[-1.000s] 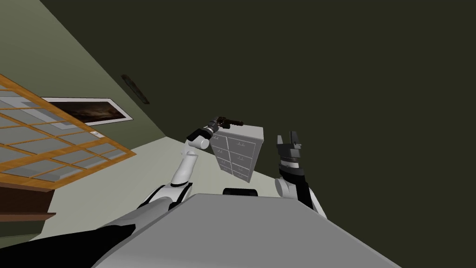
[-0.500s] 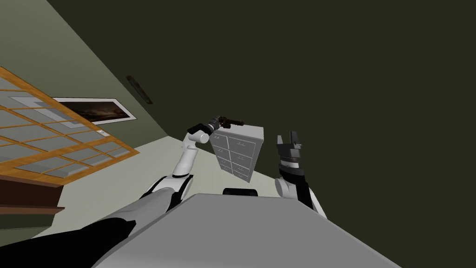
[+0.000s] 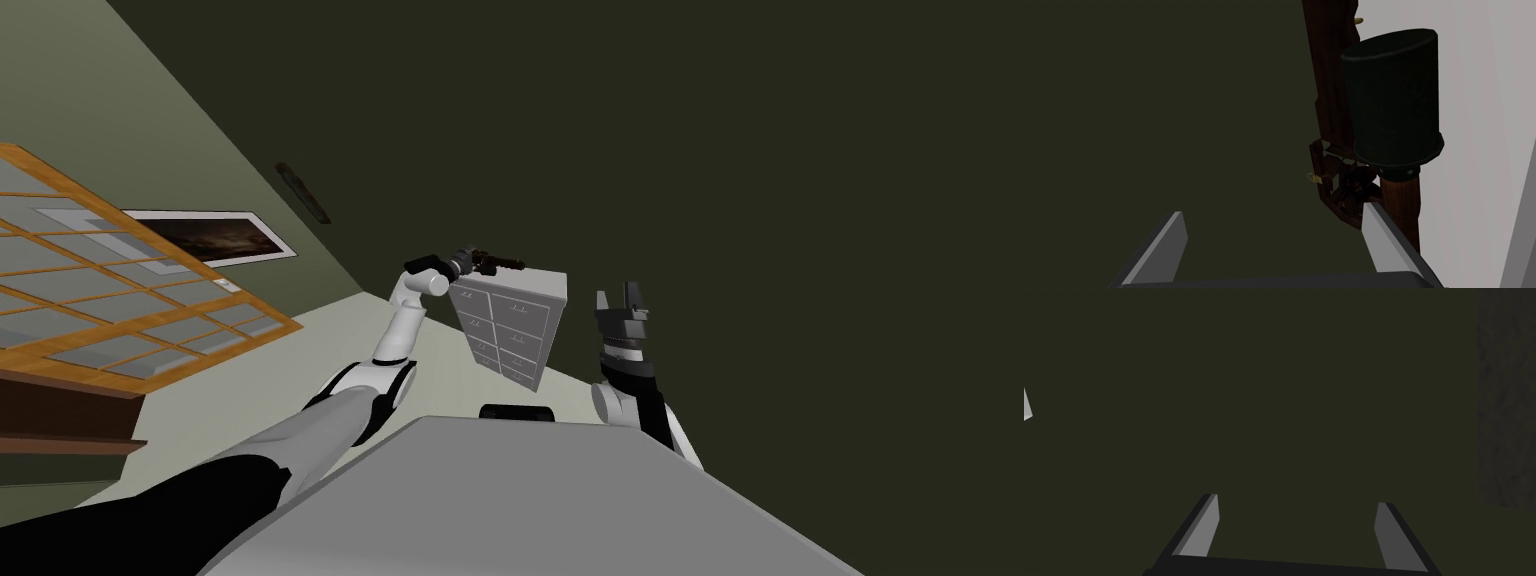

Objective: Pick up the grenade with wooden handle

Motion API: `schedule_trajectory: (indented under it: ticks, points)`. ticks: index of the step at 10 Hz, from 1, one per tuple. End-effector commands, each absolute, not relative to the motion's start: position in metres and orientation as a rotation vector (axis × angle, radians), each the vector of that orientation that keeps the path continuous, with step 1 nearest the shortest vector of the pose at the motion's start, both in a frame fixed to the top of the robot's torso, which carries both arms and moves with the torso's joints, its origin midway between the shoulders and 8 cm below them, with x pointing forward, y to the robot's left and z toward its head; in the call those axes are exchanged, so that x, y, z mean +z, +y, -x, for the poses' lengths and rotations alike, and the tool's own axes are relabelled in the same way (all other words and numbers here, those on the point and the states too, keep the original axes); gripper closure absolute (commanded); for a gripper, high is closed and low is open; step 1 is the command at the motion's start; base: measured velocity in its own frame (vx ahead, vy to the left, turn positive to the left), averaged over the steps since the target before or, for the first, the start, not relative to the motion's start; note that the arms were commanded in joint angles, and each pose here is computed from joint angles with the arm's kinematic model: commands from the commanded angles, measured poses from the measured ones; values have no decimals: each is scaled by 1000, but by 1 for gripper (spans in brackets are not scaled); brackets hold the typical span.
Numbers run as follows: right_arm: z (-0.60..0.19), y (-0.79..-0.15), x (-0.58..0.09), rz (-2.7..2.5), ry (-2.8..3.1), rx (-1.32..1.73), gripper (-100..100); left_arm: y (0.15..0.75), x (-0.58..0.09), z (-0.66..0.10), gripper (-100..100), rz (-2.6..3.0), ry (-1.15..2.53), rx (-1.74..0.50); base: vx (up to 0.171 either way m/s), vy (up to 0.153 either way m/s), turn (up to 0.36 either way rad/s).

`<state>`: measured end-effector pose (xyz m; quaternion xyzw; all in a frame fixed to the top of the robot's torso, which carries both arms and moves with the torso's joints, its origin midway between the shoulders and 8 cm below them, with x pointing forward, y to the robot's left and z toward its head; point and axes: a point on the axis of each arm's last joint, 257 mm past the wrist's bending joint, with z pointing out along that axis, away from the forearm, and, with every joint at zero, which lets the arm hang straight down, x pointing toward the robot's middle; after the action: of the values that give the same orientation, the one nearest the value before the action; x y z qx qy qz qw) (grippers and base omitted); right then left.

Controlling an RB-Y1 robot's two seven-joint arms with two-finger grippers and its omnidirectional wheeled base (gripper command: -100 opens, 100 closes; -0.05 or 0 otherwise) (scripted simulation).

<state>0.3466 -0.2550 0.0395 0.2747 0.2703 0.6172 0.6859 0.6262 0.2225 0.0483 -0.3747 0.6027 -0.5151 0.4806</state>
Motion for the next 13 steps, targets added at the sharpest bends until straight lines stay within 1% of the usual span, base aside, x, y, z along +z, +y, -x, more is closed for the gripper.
schedule_trajectory:
  ticks: [1, 13]
  points:
    - [-347, -255, 39, -615, 605, 1382, 0, 220, 56, -630, -100, 917, 1500, -1243, -8, -6, 11]
    - [-347, -255, 39, -615, 605, 1382, 0, 238, 74, -650, -100, 1029, 1710, -1087, 0, 1, -8]
